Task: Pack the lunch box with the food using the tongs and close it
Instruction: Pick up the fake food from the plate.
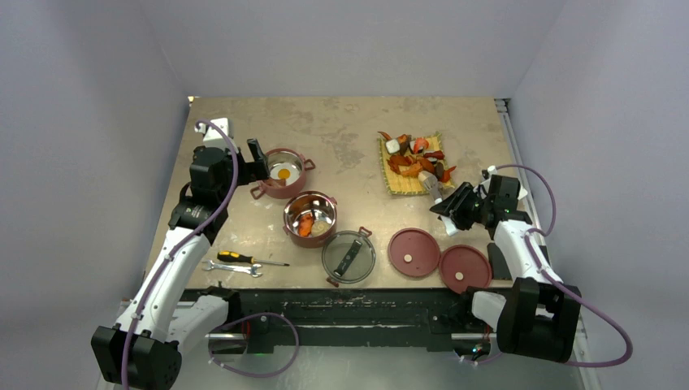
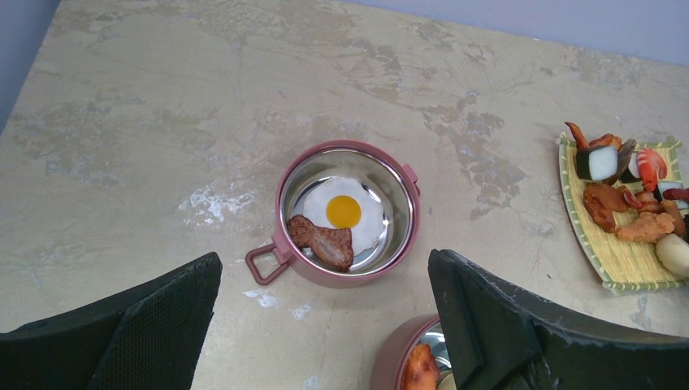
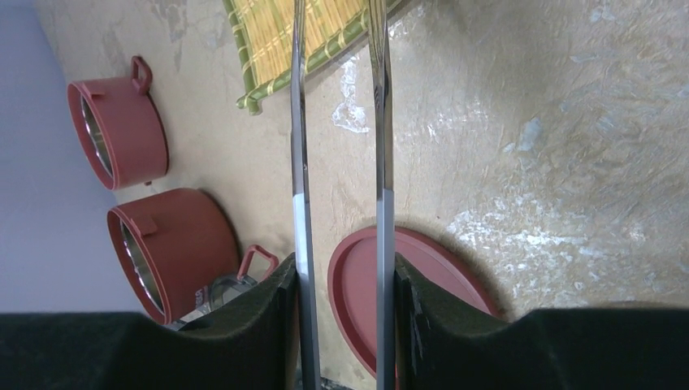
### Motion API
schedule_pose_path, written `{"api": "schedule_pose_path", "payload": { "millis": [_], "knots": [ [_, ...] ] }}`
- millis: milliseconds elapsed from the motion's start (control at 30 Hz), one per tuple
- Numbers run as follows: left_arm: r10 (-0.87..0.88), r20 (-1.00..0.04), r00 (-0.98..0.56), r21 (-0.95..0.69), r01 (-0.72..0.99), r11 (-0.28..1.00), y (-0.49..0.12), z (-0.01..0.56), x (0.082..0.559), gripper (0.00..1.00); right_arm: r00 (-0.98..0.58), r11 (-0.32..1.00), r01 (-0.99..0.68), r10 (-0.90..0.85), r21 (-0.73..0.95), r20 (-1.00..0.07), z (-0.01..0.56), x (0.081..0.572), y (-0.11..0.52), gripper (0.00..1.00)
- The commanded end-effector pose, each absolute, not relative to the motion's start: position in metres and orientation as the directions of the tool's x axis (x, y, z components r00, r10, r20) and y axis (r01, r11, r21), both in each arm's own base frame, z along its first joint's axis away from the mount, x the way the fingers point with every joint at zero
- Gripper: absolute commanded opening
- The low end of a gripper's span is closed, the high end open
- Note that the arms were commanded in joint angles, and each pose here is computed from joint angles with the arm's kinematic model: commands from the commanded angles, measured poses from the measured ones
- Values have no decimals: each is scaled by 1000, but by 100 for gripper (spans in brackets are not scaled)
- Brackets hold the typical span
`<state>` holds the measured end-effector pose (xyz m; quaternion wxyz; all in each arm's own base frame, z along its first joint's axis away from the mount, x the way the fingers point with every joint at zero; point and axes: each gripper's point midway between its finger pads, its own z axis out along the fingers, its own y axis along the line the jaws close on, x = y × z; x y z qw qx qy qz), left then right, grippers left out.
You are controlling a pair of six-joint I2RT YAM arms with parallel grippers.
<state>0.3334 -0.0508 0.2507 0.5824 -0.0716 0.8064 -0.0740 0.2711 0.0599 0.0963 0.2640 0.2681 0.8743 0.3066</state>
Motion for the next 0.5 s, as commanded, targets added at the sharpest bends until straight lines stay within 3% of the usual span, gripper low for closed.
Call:
{"api": "schedule_pose_path", "payload": {
  "millis": [0,100,367,467],
  "knots": [
    [-196,-939,-282,-200,-16,980,-52,258,337,99,-709,682,233,607,694,-358,105,284,59,38],
    [-196,-939,-282,-200,-18,980,-52,257,337,99,-713,683,224,601,695,-361,105,285,60,24],
    [-197,-939,-281,-199,-19,980,-52,258,337,99,-699,698,211,597,684,-394,118,280,58,0],
    [-196,-940,-280,-199,-20,980,-51,258,336,99,-691,701,210,599,681,-405,123,278,57,0]
  ]
}}
